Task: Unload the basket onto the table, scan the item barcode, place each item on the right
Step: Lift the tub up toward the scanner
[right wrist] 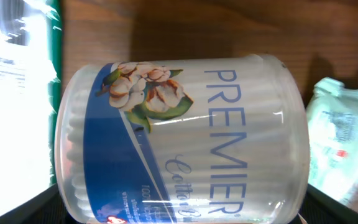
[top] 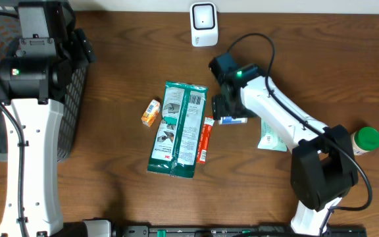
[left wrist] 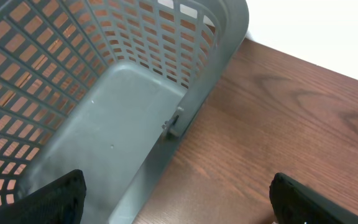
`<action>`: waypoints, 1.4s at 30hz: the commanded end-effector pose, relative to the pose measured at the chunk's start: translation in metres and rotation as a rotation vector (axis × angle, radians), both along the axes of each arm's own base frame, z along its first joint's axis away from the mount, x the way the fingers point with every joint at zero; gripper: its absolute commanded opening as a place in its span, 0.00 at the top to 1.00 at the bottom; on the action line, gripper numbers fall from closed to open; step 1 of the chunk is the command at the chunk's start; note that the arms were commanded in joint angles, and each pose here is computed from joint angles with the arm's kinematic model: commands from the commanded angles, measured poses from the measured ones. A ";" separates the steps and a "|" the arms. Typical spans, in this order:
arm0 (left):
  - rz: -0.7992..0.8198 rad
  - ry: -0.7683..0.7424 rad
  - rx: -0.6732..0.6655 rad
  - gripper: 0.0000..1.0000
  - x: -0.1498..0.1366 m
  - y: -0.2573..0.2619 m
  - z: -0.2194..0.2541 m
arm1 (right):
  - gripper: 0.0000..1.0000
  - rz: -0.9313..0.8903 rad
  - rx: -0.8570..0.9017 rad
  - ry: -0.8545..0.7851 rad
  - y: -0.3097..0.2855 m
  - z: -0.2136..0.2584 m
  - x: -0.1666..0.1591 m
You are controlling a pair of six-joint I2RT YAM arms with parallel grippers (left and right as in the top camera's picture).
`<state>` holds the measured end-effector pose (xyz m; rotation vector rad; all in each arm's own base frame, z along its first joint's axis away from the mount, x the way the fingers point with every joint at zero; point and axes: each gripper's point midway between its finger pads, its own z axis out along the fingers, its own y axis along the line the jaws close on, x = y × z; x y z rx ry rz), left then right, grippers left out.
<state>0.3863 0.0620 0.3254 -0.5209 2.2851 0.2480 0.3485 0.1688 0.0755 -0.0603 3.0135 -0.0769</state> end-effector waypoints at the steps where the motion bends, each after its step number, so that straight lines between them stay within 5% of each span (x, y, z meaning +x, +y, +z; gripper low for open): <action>1: 0.017 -0.007 0.011 0.10 0.000 0.004 0.003 | 0.22 0.028 0.049 -0.044 0.010 0.037 0.014; 10: 0.017 -0.007 0.011 0.10 0.000 0.004 0.003 | 0.25 0.094 0.307 0.015 0.030 0.115 0.008; 21: 0.017 -0.007 0.011 0.10 0.000 0.004 0.003 | 0.32 0.051 0.434 0.080 0.004 0.132 0.007; 42: 0.017 -0.007 0.011 0.10 0.000 0.004 0.003 | 0.35 -0.010 0.533 -0.483 0.050 0.209 0.126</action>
